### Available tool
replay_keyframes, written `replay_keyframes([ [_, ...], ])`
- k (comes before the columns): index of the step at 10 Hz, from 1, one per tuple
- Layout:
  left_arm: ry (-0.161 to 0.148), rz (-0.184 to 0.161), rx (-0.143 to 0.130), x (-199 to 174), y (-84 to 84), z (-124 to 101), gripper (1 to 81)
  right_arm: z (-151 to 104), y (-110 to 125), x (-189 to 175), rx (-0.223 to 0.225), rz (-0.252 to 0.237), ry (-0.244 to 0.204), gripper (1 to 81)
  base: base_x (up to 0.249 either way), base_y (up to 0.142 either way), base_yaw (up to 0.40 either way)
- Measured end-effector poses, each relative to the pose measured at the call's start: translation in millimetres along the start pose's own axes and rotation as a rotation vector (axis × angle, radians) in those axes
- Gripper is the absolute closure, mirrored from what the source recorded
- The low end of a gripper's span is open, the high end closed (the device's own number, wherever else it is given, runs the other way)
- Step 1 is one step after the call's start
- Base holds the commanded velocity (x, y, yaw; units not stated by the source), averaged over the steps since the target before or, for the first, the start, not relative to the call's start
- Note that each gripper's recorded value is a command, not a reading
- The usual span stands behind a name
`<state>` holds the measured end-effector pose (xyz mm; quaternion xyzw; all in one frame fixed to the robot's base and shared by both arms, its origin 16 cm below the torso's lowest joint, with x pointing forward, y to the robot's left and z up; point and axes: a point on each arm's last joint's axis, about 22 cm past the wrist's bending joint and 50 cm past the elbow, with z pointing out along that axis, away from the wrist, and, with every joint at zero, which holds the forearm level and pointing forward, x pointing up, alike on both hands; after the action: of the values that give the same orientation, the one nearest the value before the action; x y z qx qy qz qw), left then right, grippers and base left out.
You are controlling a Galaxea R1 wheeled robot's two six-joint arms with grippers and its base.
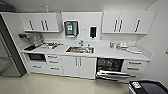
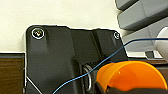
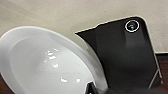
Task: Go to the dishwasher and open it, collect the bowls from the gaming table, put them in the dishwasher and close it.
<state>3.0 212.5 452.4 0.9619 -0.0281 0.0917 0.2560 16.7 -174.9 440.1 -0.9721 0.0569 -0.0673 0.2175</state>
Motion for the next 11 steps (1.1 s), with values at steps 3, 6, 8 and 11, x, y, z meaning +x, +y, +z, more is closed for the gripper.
replay_keyframes([
  [3,0.0,-0.007,0.004,-0.6,-1.8,-0.9,81.1,0.3,-0.1,0.1,-0.001,0.004,0.002,81.1,0.116,0.0,0.0],
  [6,0.0,-0.008,0.001,-1.4,-0.1,-0.3,81.1,0.7,-1.1,0.4,0.001,0.003,0.003,81.1,0.116,0.0,0.0],
  [8,0.001,-0.008,0.001,-0.8,-0.1,-0.2,81.1,0.3,0.5,0.2,-0.002,0.003,0.003,81.1,0.116,0.0,0.0],
  [11,0.0,-0.008,0.002,-1.1,-0.8,-0.5,81.1,0.4,0.4,0.6,-0.002,0.002,0.003,81.1,0.116,0.0,0.0],
])
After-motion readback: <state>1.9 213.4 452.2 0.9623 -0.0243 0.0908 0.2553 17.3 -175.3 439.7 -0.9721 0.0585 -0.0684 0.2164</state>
